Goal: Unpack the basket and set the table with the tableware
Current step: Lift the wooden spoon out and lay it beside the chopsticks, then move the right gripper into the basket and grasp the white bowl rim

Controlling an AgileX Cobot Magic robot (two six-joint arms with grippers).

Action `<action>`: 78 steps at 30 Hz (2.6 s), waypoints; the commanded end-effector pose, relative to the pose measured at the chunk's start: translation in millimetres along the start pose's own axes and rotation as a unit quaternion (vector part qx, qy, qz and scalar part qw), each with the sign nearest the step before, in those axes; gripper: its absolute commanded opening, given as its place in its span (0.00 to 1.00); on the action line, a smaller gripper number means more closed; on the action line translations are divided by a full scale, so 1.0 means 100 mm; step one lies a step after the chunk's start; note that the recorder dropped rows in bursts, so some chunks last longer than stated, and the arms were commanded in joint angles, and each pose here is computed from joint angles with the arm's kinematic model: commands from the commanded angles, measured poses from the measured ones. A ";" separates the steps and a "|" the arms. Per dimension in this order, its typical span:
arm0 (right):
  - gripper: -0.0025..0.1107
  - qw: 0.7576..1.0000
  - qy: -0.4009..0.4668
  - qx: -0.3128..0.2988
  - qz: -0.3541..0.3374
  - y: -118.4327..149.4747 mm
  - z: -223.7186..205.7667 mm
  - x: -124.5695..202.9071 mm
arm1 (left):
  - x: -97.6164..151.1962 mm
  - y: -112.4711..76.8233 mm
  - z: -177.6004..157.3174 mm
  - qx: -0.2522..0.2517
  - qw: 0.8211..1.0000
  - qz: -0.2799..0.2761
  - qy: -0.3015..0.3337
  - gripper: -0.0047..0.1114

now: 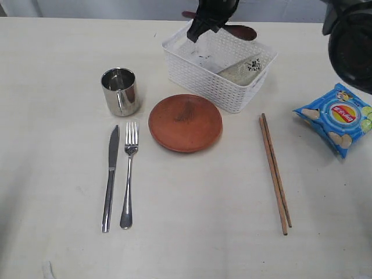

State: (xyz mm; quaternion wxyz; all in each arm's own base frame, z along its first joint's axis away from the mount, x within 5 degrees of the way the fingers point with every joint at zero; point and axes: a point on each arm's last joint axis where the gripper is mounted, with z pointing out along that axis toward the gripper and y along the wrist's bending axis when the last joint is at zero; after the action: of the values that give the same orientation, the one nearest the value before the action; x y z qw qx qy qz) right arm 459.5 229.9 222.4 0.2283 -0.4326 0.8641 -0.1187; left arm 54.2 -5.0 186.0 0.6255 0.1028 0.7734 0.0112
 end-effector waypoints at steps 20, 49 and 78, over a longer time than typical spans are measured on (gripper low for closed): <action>0.02 0.967 0.003 -0.090 0.239 -0.73 -1.27 0.95 | 0.00 0.00 0.00 -0.001 1.000 -0.008 -0.004 0.04; 0.38 0.908 0.130 -0.180 0.355 0.71 -0.46 2.49 | 0.00 0.00 0.00 -0.001 1.000 -0.008 -0.004 0.04; 0.42 0.849 0.081 -0.151 0.499 -0.57 -0.56 0.79 | 0.00 0.00 0.00 -0.001 1.000 -0.008 -0.004 0.04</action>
State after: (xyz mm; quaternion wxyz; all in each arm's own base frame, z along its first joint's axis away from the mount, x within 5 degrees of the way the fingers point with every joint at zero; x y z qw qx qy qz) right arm 426.3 126.2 274.3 0.1197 0.0392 0.9845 0.1220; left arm 54.2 -5.0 186.0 0.6255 0.1028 0.7734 0.0112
